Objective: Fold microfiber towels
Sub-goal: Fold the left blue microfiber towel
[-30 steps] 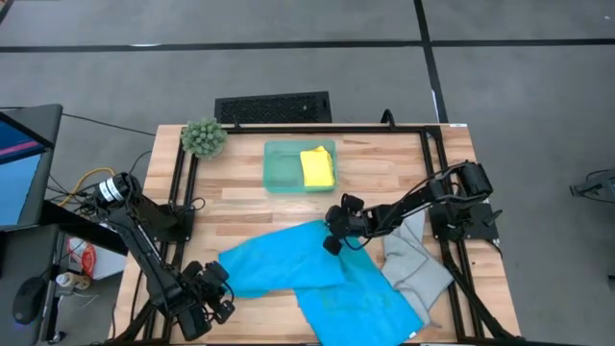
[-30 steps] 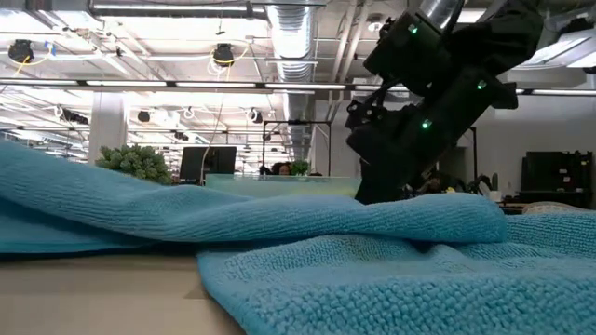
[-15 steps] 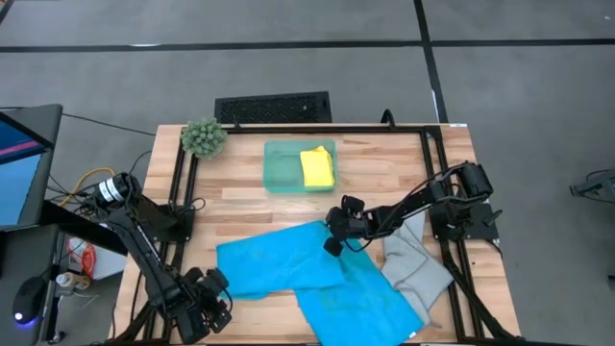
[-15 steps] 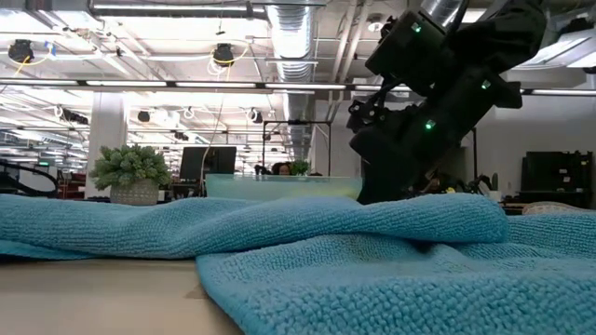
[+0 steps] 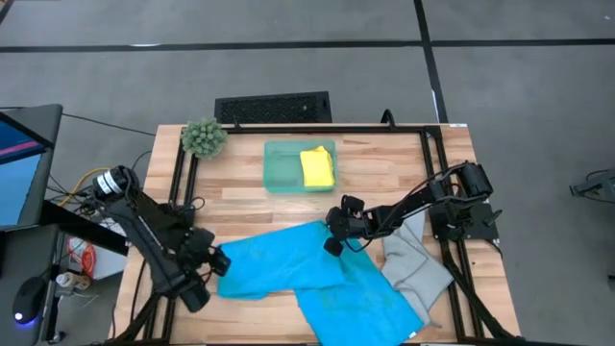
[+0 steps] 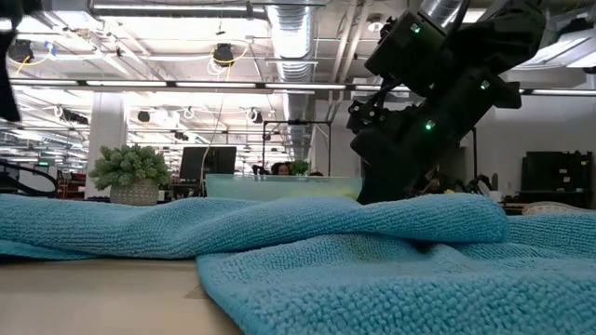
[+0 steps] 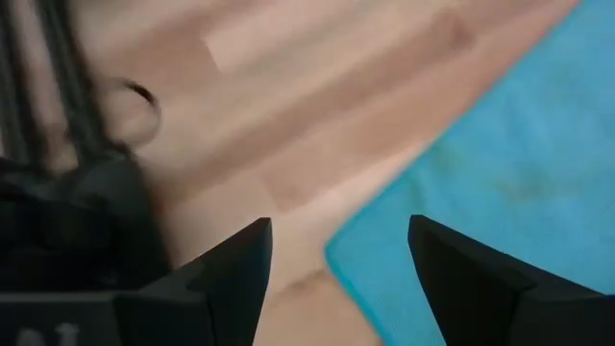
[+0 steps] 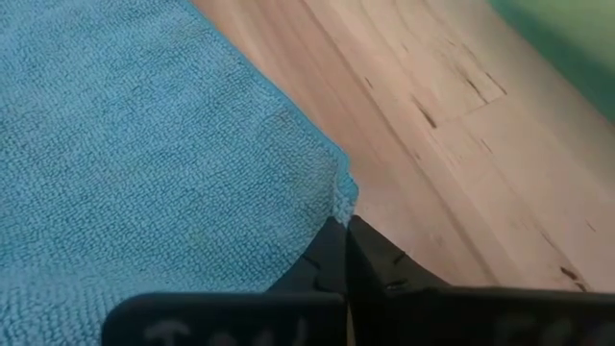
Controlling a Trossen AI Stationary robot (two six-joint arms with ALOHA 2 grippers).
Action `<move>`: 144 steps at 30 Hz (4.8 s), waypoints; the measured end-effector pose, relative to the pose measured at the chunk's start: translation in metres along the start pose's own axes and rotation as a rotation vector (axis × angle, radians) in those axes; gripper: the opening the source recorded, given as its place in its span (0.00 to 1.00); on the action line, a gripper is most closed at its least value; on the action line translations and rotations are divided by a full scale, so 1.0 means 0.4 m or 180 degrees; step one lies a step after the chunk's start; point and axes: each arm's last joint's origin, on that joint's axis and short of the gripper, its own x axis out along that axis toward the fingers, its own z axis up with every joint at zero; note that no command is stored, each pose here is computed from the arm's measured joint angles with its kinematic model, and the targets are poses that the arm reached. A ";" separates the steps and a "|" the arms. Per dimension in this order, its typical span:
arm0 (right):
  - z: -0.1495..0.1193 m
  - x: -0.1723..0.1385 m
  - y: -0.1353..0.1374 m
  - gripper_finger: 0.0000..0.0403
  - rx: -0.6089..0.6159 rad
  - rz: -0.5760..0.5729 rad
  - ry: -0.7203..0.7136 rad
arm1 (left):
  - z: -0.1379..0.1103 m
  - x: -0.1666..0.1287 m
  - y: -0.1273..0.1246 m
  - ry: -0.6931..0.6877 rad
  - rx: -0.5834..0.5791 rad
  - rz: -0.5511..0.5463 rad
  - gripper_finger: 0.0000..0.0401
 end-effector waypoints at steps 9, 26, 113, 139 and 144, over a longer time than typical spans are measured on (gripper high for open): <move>0.001 0.001 -0.002 0.06 0.0000 -0.0004 0.0000 | -0.060 0.139 0.020 0.0214 -0.0227 -0.0243 0.59; 0.004 -0.018 -0.003 0.11 -0.0179 0.0016 0.0028 | -0.086 0.196 0.047 0.0239 -0.0329 -0.0395 0.27; 0.056 -0.459 -0.118 0.02 -0.0901 -0.0739 -0.1158 | 0.286 -0.056 0.017 -0.1282 0.0771 -0.0208 0.00; -0.116 -0.329 -0.059 0.03 -0.0355 -0.0647 -0.0602 | 0.075 0.071 -0.155 -0.0765 0.0842 0.0130 0.00; -0.079 -0.304 -0.097 0.03 -0.0363 -0.0833 -0.0583 | 0.100 0.089 -0.159 -0.0652 0.0948 0.0280 0.00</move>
